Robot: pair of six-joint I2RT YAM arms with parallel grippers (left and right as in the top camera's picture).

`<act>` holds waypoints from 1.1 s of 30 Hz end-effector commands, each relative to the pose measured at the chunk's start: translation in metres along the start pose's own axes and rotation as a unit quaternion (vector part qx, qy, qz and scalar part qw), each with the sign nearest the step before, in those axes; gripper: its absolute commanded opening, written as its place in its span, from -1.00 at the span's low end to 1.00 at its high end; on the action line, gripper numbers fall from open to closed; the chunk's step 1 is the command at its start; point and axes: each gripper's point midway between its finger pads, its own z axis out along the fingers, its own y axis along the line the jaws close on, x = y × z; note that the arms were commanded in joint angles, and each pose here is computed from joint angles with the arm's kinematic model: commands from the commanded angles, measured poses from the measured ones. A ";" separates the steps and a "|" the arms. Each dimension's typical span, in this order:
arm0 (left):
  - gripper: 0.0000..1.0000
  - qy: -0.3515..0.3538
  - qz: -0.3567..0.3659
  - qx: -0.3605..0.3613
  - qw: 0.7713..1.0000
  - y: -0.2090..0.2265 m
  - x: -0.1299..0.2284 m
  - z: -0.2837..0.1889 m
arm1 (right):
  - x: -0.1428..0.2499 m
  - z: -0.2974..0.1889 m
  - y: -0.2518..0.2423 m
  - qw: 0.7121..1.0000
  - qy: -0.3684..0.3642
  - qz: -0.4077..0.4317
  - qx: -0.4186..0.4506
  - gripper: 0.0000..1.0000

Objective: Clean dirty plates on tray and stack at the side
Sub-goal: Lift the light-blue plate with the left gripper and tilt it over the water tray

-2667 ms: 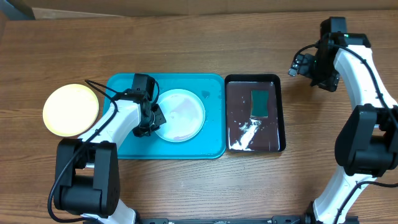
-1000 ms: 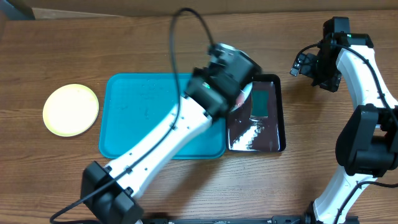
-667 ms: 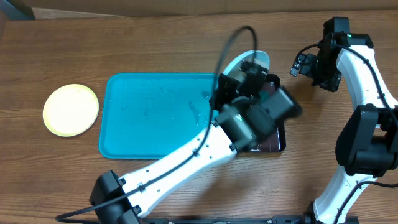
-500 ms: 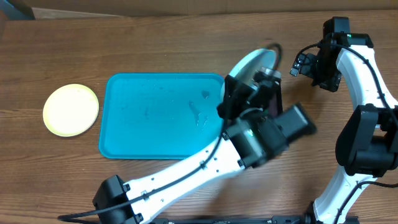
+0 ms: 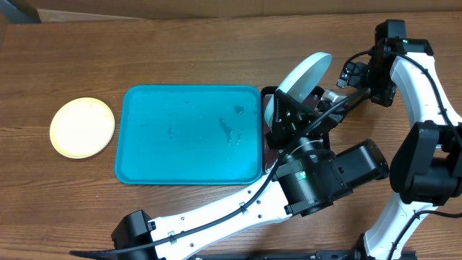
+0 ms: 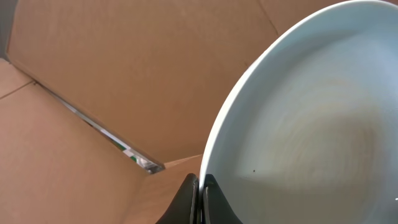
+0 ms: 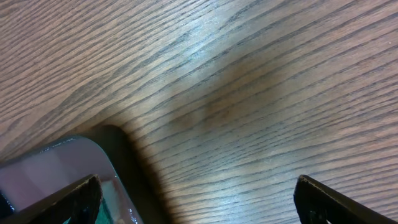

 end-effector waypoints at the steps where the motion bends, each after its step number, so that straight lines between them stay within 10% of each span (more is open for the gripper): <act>1: -0.92 -0.004 -0.012 -0.020 1.000 0.010 -0.008 0.000 | -0.006 -0.007 0.002 1.000 -0.012 0.002 -0.007 1.00; 14: -0.92 -0.001 -0.013 -0.006 1.000 0.005 -0.007 0.001 | -0.006 -0.007 0.002 1.000 -0.012 0.002 -0.007 1.00; 22: -0.92 0.047 -0.024 0.147 0.988 -0.047 0.013 -0.002 | -0.006 -0.007 0.002 1.000 -0.012 0.002 -0.007 1.00; 28: -0.92 0.163 -0.070 0.259 0.949 -0.085 0.060 0.000 | -0.006 -0.007 0.002 1.000 -0.012 0.002 -0.007 1.00; 33: -0.92 0.291 -0.092 0.382 0.872 -0.116 0.103 0.003 | -0.006 -0.007 0.002 1.000 -0.012 0.002 -0.007 1.00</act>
